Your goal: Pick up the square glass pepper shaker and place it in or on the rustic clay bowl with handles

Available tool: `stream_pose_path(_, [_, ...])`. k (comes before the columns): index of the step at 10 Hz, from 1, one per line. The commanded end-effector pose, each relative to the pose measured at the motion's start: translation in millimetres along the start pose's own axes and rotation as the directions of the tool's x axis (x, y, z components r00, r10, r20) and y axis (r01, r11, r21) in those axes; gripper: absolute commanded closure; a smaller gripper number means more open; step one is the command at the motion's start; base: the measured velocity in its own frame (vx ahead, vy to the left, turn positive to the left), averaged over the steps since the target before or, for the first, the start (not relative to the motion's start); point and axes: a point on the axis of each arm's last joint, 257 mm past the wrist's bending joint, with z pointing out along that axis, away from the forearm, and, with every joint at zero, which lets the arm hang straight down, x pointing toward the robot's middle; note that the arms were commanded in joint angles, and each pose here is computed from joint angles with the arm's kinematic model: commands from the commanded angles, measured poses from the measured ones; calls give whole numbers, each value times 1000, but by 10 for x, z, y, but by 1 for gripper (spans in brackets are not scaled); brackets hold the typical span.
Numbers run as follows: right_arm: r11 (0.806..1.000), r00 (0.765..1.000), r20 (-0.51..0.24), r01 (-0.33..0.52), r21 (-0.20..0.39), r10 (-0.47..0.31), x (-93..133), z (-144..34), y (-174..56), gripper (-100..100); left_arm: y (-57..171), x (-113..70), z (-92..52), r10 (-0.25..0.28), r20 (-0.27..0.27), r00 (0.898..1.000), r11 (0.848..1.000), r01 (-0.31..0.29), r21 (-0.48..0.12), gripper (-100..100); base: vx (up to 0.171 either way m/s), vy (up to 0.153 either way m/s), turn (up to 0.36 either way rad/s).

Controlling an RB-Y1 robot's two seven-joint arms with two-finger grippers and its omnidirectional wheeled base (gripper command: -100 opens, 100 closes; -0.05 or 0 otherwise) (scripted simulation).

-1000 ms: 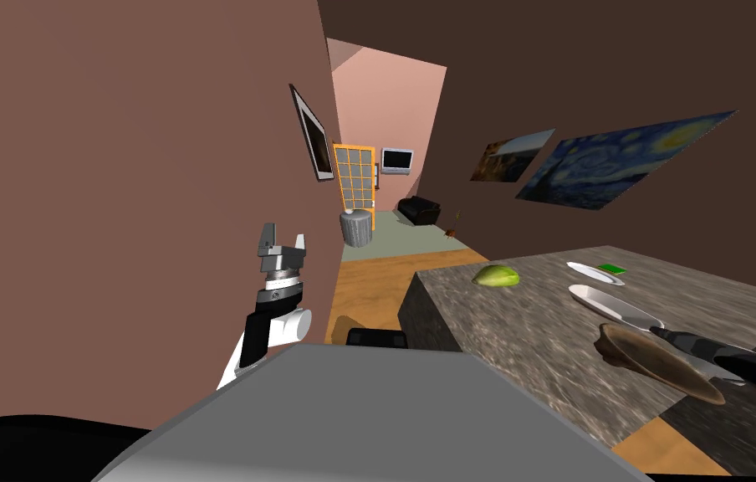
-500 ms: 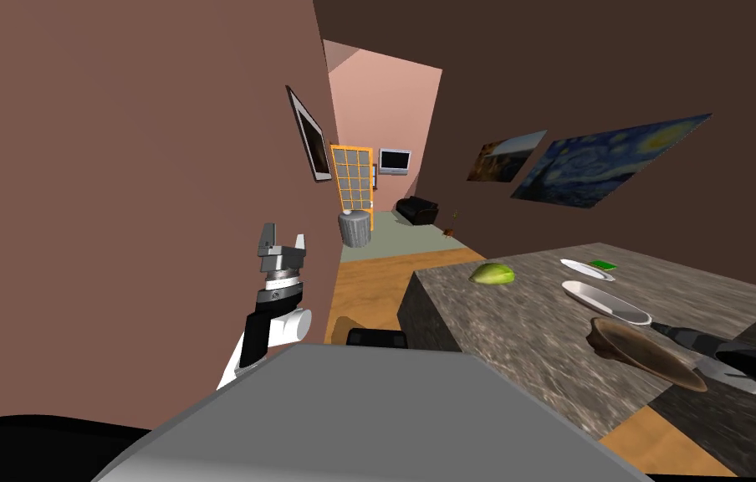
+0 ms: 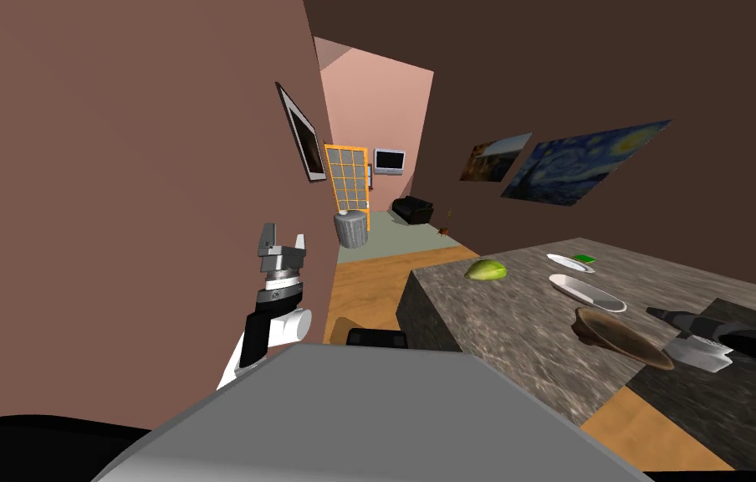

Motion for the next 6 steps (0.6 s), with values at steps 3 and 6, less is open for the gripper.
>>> stream_pose_path(3, [1000, 1000, 8, 8, -20, -8, -200, -37, 114, -100, 0, 0, 0, 0, 0, 1000, 1000, 0, 0, 0, 2, 8, -66])
stream_pose_path(6, [1000, 1000, 9, 10, -25, -10, -237, -50, 146, 0, 0, 0, 0, 0, 0, 1000, 1000, 0, 0, 0, 0, 2, -20])
